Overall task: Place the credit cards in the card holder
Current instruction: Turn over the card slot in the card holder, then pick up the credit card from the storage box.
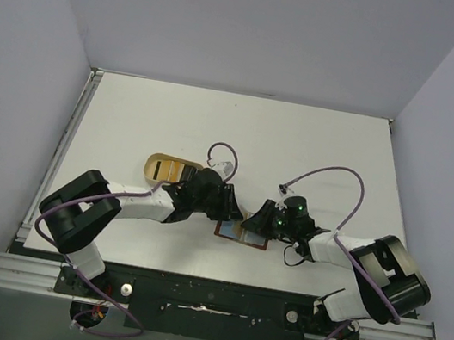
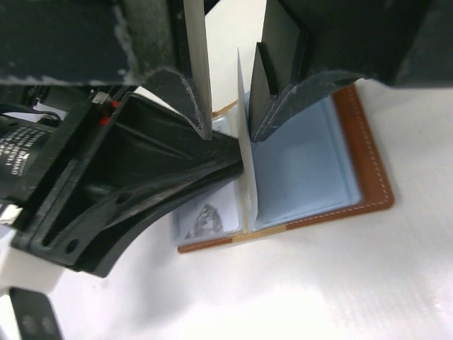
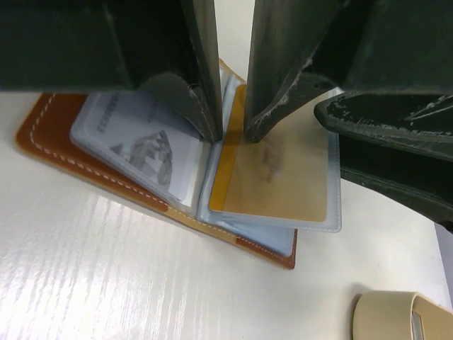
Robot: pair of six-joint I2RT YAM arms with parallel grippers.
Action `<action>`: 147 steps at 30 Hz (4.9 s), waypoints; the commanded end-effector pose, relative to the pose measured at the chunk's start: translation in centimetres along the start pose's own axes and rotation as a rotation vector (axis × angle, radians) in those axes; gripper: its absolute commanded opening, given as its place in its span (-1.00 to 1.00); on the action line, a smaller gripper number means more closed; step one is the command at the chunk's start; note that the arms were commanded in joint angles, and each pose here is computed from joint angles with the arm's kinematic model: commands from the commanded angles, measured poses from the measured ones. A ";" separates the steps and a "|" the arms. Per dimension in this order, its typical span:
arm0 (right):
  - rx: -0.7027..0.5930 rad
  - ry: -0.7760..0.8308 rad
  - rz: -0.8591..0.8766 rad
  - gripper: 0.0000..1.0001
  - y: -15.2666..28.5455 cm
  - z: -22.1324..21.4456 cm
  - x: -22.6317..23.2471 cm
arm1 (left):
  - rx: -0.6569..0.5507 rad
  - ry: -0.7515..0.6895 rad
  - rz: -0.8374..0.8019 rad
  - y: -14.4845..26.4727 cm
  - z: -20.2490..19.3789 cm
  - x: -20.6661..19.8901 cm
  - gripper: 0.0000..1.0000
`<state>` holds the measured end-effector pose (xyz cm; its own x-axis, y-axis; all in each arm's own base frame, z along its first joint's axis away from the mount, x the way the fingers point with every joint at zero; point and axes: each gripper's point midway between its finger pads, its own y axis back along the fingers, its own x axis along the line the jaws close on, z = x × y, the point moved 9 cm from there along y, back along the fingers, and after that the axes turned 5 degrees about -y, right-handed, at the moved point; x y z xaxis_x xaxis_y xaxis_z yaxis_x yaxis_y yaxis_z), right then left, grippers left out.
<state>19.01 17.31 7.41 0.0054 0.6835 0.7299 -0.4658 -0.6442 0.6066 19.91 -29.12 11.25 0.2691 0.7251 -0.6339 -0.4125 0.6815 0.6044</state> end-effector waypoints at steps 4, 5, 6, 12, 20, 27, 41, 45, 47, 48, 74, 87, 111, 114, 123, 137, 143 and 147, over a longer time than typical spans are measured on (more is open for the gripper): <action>0.037 0.008 0.030 -0.56 0.6 -0.9 0.3 | -0.074 -0.015 -0.211 0.7 1.6 -3.7 -0.48; 0.026 0.006 0.027 -0.55 0.8 -0.9 0.3 | -0.073 -0.015 -0.217 0.7 1.6 -3.8 -0.48; 0.013 0.010 0.024 -0.55 1.0 -0.8 0.4 | -0.072 -0.016 -0.218 0.7 1.6 -3.9 -0.48; -0.097 0.051 -0.054 -0.41 3.0 0.3 1.0 | -0.055 -0.023 -0.219 0.3 1.3 -3.9 -0.48; -0.238 0.049 -0.208 -0.15 6.4 0.7 0.5 | -0.009 -0.056 -0.247 -1.1 0.6 -5.2 -0.48; -0.420 -0.011 -0.192 0.11 9.9 1.2 1.3 | -0.006 -0.100 -0.205 -1.2 1.1 -5.8 -0.47; -0.417 0.068 -0.135 0.24 10.5 2.3 3.4 | -0.115 -0.260 0.363 7.2 11.2 2.2 -0.38; -0.400 0.085 -0.131 0.25 10.0 2.3 3.3 | -0.106 -0.267 0.511 9.2 12.9 5.5 -0.31; -0.386 0.089 -0.134 0.26 9.8 2.3 3.3 | -0.096 -0.262 0.584 9.8 13.5 6.9 -0.27; -0.379 0.091 -0.132 0.26 9.7 2.3 3.3 | -0.092 -0.259 0.608 10.1 13.7 7.5 -0.25; -0.250 0.236 -0.086 0.43 -0.9 6.6 17.5 | -0.304 0.349 0.537 16.8 17.0 22.6 -0.28; -0.168 0.361 -0.188 0.47 -10.4 6.5 21.9 | -0.198 0.412 0.406 15.1 13.7 22.1 -0.32; -0.187 0.416 -0.459 0.63 -15.5 5.1 19.2 | -0.261 0.419 0.362 15.2 14.6 22.1 -0.37; -0.190 0.423 -0.457 0.65 -15.9 4.8 19.3 | -0.249 0.405 0.343 14.8 14.9 22.3 -0.36; -0.179 0.382 -0.420 0.72 -16.9 4.6 19.6 | -0.181 0.415 0.295 13.9 14.0 22.7 -0.37; -0.087 0.243 -0.064 0.66 -17.2 4.9 21.0 | -0.119 0.409 0.230 12.4 13.4 22.5 -0.38; -0.066 0.238 0.049 0.62 -16.9 4.8 22.1 | -0.117 0.409 0.223 12.3 13.4 22.4 -0.38; -0.050 0.225 0.093 0.60 -16.9 4.7 22.5 | -0.110 0.415 0.211 12.1 13.3 22.3 -0.38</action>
<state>31.45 40.55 11.21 -0.1627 0.8038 0.5722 -0.5115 -0.5646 0.6478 31.10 -2.60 9.64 -0.2812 0.7471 -0.6023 -0.4820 0.4327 0.7619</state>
